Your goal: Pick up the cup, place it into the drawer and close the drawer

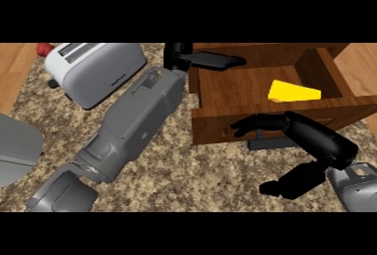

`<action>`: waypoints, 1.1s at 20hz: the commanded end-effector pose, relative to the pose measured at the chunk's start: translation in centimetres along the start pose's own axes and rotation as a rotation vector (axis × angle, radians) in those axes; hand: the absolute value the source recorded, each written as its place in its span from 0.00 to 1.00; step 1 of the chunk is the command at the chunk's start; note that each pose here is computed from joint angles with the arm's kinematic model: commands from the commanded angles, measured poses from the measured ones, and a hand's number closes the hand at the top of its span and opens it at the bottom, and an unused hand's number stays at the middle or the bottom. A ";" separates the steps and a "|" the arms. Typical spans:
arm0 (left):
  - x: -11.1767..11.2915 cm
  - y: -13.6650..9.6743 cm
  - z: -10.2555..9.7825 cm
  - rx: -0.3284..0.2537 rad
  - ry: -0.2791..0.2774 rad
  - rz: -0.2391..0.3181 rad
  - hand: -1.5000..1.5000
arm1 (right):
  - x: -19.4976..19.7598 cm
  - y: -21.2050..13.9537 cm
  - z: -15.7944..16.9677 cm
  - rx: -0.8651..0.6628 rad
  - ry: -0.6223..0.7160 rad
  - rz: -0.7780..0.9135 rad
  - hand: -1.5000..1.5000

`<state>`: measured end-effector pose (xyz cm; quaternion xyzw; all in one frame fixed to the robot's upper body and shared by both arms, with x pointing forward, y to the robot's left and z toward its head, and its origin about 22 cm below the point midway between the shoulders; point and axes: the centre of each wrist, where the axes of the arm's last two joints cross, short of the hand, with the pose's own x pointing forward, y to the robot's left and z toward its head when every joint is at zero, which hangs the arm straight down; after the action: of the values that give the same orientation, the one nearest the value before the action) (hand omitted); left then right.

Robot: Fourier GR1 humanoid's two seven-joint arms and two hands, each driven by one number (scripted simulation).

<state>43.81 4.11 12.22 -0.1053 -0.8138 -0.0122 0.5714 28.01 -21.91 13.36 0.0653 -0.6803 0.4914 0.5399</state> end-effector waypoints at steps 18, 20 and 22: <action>-2.8 7.4 3.7 0.017 -0.032 0.138 0.00 | -15.5 2.2 -6.7 -0.053 0.292 0.161 1.00; -2.4 9.4 3.7 0.016 -0.022 0.130 0.00 | -15.2 -0.6 -6.9 -0.121 0.271 0.135 1.00; -2.3 10.1 4.2 0.015 -0.036 0.127 0.00 | -15.6 -2.5 -6.1 -0.194 0.291 0.132 1.00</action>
<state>42.63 12.03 7.54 -0.1518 -0.8128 0.0343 0.5614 38.08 -23.88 0.57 -0.0845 -0.6167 0.5055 0.5975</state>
